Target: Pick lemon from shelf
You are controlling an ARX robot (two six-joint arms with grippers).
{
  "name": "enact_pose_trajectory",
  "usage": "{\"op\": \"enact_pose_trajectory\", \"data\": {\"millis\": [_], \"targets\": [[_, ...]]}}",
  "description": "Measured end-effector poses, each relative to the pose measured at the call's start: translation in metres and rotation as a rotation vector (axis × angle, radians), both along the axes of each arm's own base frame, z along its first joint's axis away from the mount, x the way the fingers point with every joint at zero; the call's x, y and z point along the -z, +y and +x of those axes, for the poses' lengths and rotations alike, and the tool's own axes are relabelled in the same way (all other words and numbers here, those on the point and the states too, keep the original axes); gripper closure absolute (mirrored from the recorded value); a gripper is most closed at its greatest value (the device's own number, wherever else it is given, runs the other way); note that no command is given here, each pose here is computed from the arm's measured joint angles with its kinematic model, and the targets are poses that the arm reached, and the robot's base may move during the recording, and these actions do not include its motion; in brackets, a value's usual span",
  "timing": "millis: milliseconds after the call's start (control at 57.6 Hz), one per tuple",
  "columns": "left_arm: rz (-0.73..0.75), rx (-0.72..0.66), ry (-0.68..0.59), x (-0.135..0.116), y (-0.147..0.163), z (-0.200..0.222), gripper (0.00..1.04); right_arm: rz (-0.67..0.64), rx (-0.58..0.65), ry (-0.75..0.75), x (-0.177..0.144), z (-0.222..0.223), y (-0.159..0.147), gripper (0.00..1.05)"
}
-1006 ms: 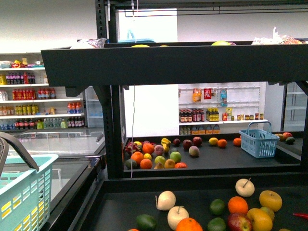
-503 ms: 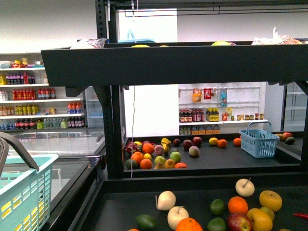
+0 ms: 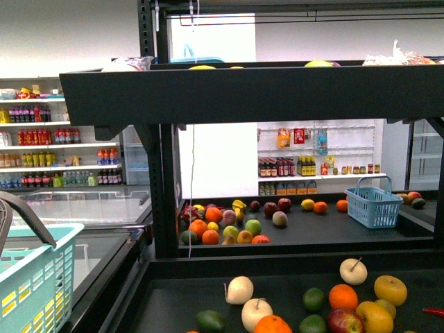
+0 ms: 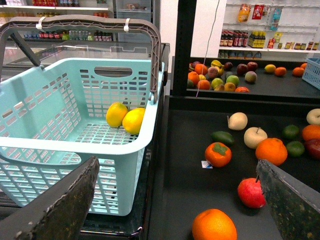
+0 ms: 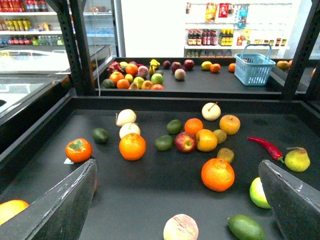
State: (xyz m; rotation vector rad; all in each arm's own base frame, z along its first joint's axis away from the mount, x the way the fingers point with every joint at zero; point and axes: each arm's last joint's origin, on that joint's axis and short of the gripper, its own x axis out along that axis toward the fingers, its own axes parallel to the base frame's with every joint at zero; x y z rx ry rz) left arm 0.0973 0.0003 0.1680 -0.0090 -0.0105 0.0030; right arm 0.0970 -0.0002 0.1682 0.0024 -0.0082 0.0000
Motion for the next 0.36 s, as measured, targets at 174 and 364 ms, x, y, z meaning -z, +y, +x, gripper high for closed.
{"op": "enact_pose_trajectory", "data": {"millis": [174,364], "targets": [[0.000,0.000,0.000,0.0000,0.0000,0.0000,0.08,0.000,0.000,0.000,0.0000,0.0000,0.0000,0.07],[0.000,0.000,0.000,0.0000,0.0000,0.0000,0.08,0.000,0.000,0.000,0.0000,0.0000,0.0000,0.07]]}}
